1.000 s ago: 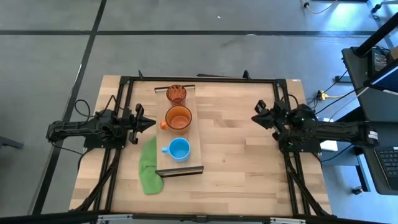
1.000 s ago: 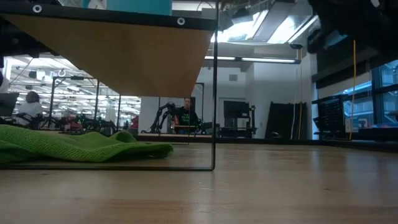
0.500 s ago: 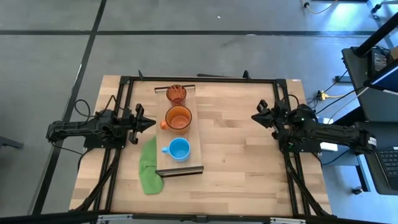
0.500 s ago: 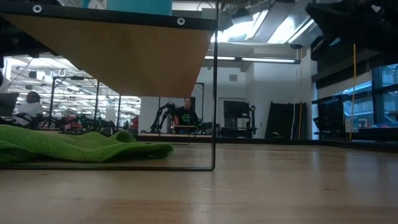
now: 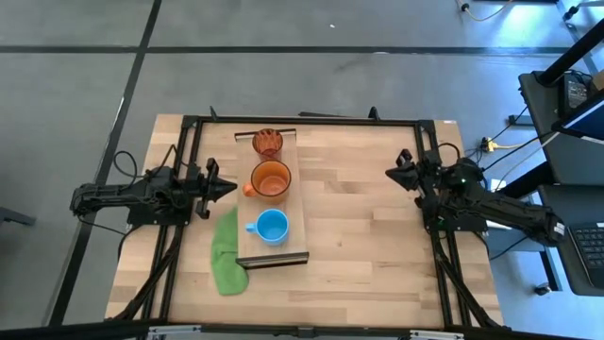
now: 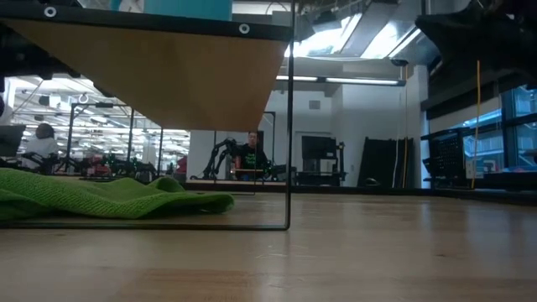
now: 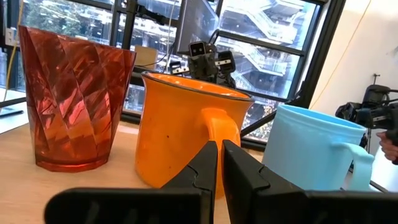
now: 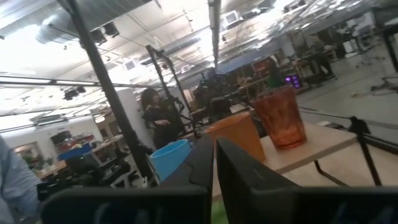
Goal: Stack small to large cups/mugs on shelf
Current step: Return to Home Position
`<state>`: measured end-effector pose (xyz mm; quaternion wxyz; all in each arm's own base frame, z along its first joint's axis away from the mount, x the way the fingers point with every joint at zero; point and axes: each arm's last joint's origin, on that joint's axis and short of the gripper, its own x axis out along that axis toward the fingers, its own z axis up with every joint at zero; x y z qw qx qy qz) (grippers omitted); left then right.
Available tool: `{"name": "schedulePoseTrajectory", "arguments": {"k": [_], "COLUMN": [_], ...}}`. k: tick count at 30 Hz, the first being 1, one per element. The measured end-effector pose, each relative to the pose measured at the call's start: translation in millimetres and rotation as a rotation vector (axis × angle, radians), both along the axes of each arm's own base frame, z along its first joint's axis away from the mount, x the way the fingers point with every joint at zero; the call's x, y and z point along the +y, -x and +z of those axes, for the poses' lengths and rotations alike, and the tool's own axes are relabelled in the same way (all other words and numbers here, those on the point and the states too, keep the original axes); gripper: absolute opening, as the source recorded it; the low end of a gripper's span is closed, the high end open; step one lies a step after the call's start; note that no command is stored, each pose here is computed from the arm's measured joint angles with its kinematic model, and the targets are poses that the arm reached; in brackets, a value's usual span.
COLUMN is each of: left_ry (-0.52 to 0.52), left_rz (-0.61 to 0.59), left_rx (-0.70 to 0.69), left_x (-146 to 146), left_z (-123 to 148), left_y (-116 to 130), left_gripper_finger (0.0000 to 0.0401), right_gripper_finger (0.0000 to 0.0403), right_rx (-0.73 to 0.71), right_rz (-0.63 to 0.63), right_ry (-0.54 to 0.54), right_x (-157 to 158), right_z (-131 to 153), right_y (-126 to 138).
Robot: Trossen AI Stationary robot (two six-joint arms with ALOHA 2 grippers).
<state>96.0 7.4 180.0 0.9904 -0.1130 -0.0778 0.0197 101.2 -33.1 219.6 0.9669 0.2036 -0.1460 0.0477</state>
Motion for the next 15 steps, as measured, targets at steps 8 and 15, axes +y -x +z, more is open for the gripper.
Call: {"name": "schedulePoseTrajectory", "arguments": {"k": [8,15], "left_ry": [0.000,0.001], "left_rz": [0.000,0.000], "left_rx": [-0.001,-0.001], "left_x": [0.0,0.0], "left_z": [0.2,0.2], "left_y": [0.1,0.1], "left_gripper_finger": [0.0016,0.0016], "right_gripper_finger": [0.0023,0.0023], "right_rx": [-0.002,0.034], "right_rz": [-0.033,-0.058], "right_ry": [0.035,0.018], "right_x": [0.3,-0.8], "right_z": [-0.2,-4.0], "right_y": [2.7,1.7]}}
